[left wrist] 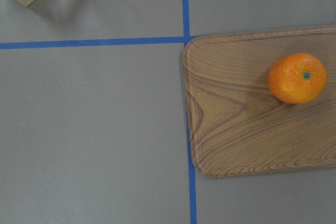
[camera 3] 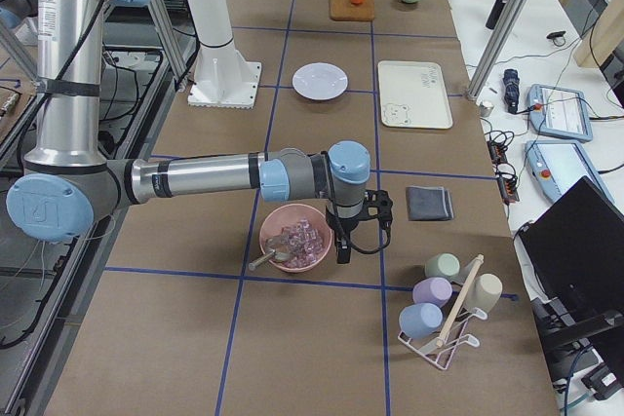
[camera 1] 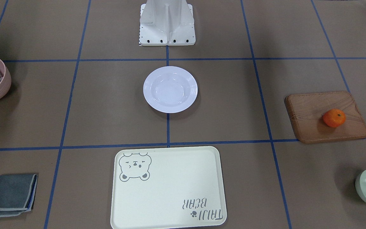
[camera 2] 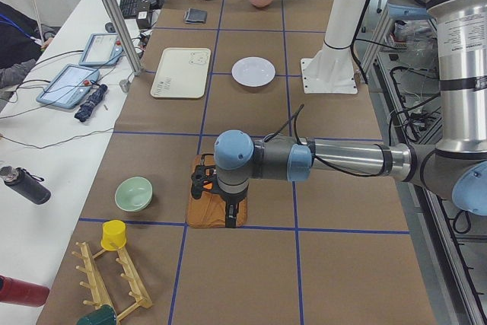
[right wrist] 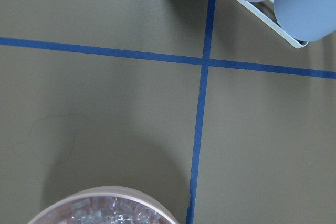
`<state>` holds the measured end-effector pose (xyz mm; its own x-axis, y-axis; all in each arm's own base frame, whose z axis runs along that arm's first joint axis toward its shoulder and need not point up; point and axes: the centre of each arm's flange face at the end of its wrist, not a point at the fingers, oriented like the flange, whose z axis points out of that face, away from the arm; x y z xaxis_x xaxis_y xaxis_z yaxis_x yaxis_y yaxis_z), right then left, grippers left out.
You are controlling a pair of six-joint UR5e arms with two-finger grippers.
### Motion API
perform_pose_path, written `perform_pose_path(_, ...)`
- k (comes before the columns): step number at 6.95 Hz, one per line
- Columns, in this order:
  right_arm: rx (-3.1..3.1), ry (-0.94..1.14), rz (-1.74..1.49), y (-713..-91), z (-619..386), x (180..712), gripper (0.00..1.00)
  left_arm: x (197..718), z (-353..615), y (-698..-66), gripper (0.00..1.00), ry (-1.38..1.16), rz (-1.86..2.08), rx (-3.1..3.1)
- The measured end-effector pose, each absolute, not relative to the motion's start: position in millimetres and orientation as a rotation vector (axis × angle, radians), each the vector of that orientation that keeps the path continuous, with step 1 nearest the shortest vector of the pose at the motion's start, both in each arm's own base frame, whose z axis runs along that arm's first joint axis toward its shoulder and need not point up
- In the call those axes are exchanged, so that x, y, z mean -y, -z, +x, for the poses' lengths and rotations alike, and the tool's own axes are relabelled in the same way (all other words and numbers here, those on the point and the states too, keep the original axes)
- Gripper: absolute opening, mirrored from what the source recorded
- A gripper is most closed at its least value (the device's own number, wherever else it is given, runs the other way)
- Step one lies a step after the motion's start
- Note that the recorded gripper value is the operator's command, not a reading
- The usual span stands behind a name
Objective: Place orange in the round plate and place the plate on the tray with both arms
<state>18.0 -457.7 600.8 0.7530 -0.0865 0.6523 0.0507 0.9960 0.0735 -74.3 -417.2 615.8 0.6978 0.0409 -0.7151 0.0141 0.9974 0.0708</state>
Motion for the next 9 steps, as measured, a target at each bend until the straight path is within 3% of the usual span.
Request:
perform_pose_path(6, 0.719, 0.102, 0.125, -562, 18, 460, 1.0, 424, -75, -584, 0.98, -0.06, 0.179, -0.786)
perform_pose_path(9, 0.729, 0.135, 0.24, -513, 15, 484, 1.0, 466, -77, -547, 0.98, -0.146, 0.405, -0.774)
